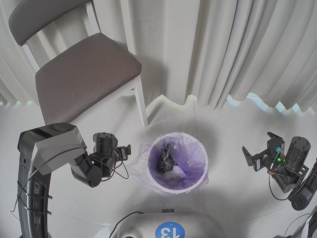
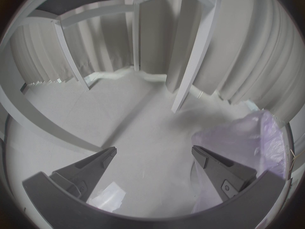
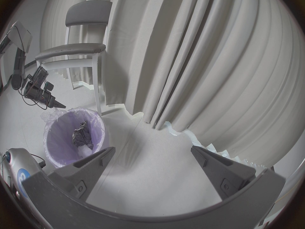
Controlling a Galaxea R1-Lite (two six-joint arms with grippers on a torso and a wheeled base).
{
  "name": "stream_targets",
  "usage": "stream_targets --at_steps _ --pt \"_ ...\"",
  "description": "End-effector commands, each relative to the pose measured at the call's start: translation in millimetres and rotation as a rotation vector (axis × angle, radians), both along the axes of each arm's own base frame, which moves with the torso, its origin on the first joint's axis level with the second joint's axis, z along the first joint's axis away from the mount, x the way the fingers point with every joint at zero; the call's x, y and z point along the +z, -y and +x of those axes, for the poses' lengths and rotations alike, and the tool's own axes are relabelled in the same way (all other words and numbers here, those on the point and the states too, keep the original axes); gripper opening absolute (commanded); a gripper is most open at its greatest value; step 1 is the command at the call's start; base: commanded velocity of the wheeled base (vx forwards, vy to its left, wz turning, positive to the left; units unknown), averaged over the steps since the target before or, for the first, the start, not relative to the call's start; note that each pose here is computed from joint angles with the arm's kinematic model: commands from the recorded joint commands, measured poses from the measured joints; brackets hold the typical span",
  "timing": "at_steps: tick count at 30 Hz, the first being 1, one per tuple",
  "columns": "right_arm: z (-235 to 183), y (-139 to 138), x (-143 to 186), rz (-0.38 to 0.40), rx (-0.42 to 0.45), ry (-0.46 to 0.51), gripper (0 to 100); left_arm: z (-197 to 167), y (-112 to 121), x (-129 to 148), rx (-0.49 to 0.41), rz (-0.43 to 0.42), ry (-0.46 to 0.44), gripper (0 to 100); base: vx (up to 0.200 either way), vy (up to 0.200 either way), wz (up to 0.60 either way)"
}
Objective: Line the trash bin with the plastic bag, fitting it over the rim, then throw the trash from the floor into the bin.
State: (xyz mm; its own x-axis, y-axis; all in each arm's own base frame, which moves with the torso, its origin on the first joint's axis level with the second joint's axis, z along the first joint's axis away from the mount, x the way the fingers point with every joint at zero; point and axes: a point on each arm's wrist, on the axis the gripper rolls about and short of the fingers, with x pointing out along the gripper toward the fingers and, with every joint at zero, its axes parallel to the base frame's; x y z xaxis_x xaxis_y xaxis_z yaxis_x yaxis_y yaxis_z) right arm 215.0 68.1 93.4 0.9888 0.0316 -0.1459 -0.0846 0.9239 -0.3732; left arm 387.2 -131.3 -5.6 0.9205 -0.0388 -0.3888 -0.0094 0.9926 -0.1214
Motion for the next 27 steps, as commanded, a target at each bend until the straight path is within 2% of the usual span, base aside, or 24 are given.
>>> stream_targets --at_steps 1,4,9,12,15,17,20,22,25,26,27 --pt "-8.2 2.9 2.3 0.005 -0.002 0.013 100 -14.1 -8.1 -0.1 -0.001 0.001 0.025 100 0.000 0.000 0.00" --pt "-12.8 4.6 3.5 0.007 -0.002 0.014 100 -36.0 -8.1 4.8 -0.039 0.009 0.027 100 0.000 0.000 0.00" --pt "-20.6 7.3 10.8 0.017 -0.002 0.042 100 -67.3 -10.8 22.5 -0.139 -0.027 0.029 100 0.000 0.000 0.00" --pt "-23.7 8.4 17.3 0.029 -0.002 0.074 100 -87.2 -8.0 39.2 -0.243 -0.071 0.073 100 0.000 0.000 0.00" --pt "-25.6 9.0 25.3 0.055 -0.003 0.112 100 -105.1 1.4 61.4 -0.329 -0.102 0.163 100 0.000 0.000 0.00" --pt "-24.3 9.6 31.3 0.085 -0.010 0.142 100 -118.3 8.2 74.3 -0.386 -0.079 0.212 100 0.000 0.000 0.00" --pt "-13.9 6.9 51.7 0.160 -0.022 0.243 100 -139.7 19.3 94.6 -0.501 -0.042 0.299 100 0.000 0.000 0.00" --pt "-5.9 5.2 71.9 0.225 -0.050 0.333 100 -152.4 25.0 112.7 -0.570 -0.041 0.388 100 0.000 0.000 0.00" --pt "2.6 5.4 97.8 0.282 -0.093 0.445 100 -162.7 28.0 136.3 -0.607 -0.024 0.497 100 0.000 0.000 0.00" --pt "2.6 5.4 97.8 0.282 -0.093 0.445 100 -162.7 28.0 136.3 -0.607 -0.024 0.497 100 0.000 0.000 0.00" --pt "6.4 7.6 112.7 0.303 -0.104 0.507 100 -165.9 25.7 152.4 -0.604 -0.010 0.567 100 0.000 0.000 0.00"
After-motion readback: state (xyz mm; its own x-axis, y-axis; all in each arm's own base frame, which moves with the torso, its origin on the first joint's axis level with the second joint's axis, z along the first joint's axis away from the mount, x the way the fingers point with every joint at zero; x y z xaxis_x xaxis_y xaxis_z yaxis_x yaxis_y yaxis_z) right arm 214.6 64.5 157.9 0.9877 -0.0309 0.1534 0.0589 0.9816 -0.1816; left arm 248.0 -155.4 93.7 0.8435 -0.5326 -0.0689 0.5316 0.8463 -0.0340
